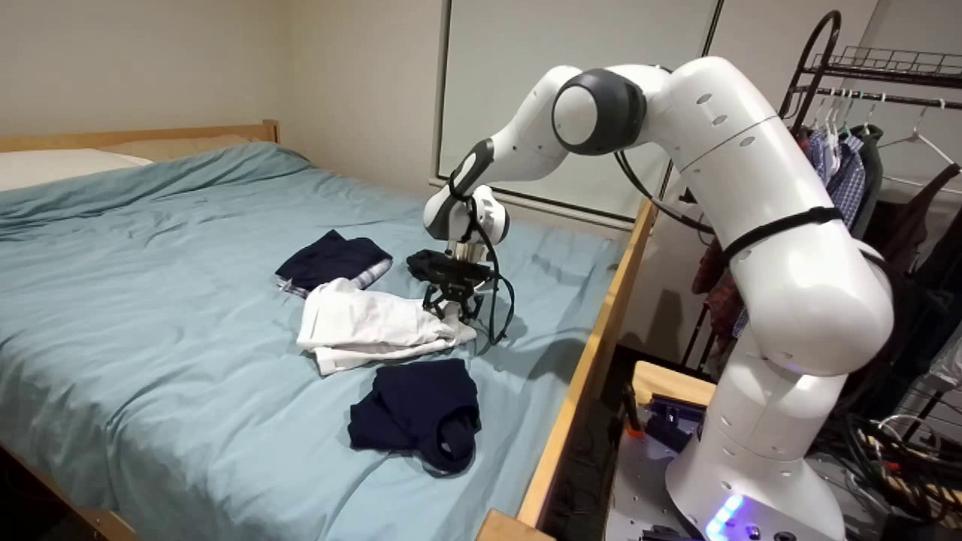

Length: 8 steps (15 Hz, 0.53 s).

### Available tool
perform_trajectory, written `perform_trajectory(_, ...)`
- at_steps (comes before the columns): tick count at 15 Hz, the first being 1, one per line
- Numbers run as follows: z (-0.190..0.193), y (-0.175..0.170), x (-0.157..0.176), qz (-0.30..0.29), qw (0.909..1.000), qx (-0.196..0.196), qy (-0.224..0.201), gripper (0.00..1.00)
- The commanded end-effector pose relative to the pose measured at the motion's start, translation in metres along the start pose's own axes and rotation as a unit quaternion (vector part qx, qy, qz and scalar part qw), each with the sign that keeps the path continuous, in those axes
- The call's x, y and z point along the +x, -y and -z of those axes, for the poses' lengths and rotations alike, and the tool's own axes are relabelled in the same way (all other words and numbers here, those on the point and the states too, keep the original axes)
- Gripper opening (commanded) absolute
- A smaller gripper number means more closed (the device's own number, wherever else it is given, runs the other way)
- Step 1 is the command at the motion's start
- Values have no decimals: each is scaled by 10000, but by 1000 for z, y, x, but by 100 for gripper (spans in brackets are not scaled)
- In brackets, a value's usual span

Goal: Fold the white object once

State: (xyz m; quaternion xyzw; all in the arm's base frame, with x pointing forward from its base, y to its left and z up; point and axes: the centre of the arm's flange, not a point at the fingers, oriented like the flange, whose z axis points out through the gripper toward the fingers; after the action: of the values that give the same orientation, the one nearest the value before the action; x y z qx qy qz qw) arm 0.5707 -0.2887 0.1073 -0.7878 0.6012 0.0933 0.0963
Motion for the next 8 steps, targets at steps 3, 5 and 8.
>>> perform_trajectory(3, 16, 5, 1, 289, 9977, 567, -218, 8)
perform_trajectory(5, 29, 7, -6, 492, 9961, 606, -420, 5)
perform_trajectory(8, 49, 16, -14, 816, 9924, 654, -654, 7)
